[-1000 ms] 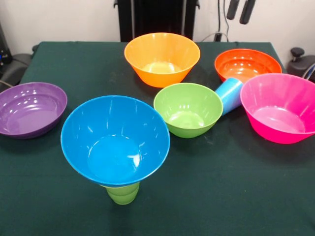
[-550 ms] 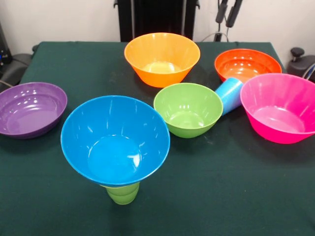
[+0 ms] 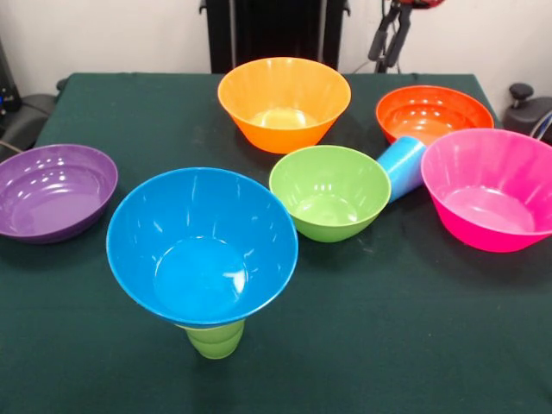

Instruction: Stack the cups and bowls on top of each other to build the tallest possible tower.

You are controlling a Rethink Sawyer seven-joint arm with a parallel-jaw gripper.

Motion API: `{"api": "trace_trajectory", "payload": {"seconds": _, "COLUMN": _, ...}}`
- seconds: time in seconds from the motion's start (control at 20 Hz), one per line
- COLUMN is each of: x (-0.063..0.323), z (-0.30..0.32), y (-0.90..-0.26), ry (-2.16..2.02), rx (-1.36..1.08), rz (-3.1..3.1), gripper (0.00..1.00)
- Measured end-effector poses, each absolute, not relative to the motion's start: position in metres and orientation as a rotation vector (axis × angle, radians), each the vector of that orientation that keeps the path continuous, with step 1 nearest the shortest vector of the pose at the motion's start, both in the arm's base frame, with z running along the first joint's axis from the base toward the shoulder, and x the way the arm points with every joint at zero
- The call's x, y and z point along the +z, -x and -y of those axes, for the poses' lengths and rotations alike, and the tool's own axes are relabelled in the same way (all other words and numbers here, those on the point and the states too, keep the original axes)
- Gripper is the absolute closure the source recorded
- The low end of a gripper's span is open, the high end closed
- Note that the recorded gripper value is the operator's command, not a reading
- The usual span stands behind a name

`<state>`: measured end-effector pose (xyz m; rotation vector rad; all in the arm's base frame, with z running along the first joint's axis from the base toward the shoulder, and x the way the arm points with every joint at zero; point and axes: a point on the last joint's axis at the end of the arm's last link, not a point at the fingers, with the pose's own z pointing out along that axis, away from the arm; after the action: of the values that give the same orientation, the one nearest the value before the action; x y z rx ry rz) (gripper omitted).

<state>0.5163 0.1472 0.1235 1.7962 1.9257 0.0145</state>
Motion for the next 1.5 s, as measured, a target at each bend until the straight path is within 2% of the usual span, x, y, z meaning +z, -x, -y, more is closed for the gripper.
{"api": "trace_trajectory", "payload": {"seconds": 0.65, "x": 0.059, "z": -0.181, "y": -0.472, "ry": -1.827, "rx": -0.048, "rz": -1.925, "gripper": 0.0}}
{"api": "trace_trajectory", "payload": {"seconds": 1.5, "x": 0.045, "z": -0.168, "y": -0.444, "ry": -1.864, "rx": -0.127, "rz": -1.934, "gripper": 0.0}}
